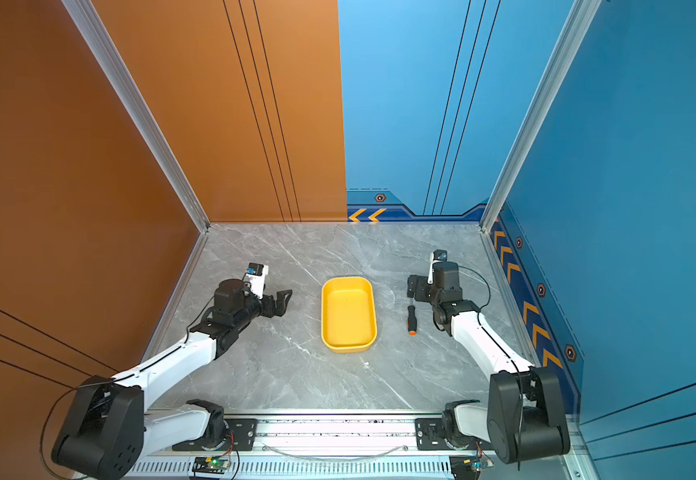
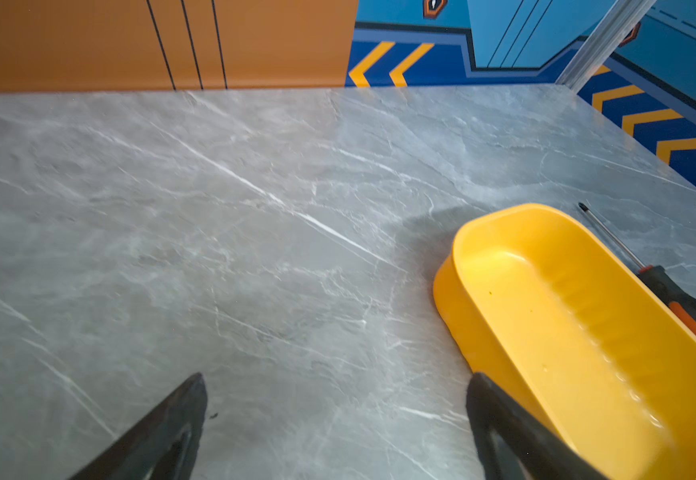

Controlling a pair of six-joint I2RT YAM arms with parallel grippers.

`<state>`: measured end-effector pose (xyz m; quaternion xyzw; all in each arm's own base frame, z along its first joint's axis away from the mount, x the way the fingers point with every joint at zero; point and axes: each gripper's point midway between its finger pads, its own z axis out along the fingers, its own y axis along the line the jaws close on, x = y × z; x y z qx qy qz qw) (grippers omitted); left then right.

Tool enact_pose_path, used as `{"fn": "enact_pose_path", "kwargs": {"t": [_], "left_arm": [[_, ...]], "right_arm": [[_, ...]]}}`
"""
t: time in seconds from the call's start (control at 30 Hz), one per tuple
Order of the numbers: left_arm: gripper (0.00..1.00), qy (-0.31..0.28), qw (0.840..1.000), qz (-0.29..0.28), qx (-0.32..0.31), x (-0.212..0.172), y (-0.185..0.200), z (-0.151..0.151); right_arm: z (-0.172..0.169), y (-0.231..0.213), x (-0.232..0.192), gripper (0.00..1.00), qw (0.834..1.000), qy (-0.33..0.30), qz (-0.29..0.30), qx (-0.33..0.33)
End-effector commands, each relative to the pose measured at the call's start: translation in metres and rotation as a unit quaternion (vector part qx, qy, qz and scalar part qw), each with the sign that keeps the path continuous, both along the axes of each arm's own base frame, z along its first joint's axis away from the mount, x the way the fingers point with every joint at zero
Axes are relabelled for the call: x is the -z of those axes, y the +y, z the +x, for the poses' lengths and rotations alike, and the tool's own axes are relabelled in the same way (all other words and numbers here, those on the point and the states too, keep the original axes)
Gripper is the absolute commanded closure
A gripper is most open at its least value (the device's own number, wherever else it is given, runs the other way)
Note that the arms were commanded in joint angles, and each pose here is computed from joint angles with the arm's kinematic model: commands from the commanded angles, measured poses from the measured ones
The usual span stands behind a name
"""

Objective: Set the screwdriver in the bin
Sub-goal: 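Move the right gripper down onto the screwdriver handle while the left arm shifts slightly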

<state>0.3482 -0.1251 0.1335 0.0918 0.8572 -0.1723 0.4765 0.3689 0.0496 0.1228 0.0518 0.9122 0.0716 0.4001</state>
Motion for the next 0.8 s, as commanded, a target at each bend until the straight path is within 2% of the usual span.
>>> {"fn": "enact_pose_path", "kwargs": {"t": [0.0,0.27,0.43,0.77], "left_arm": [[0.02,0.063,0.997,-0.035,0.013,0.017,-0.018,-0.017],[0.02,0.091,0.995,-0.044,0.011,0.031,-0.027,-0.032],[0.02,0.116,0.992,-0.04,0.008,0.037,-0.026,-0.037],[0.02,0.12,0.992,-0.031,0.009,0.035,-0.025,-0.041]], "right_arm": [[-0.047,0.011,0.051,0.06,0.992,0.126,0.025,0.004],[-0.057,0.02,0.07,0.09,0.987,0.159,0.019,-0.005],[-0.058,0.026,0.082,0.16,0.981,0.192,0.013,0.002],[-0.057,0.033,0.093,0.36,0.977,0.212,-0.014,0.014]]}}
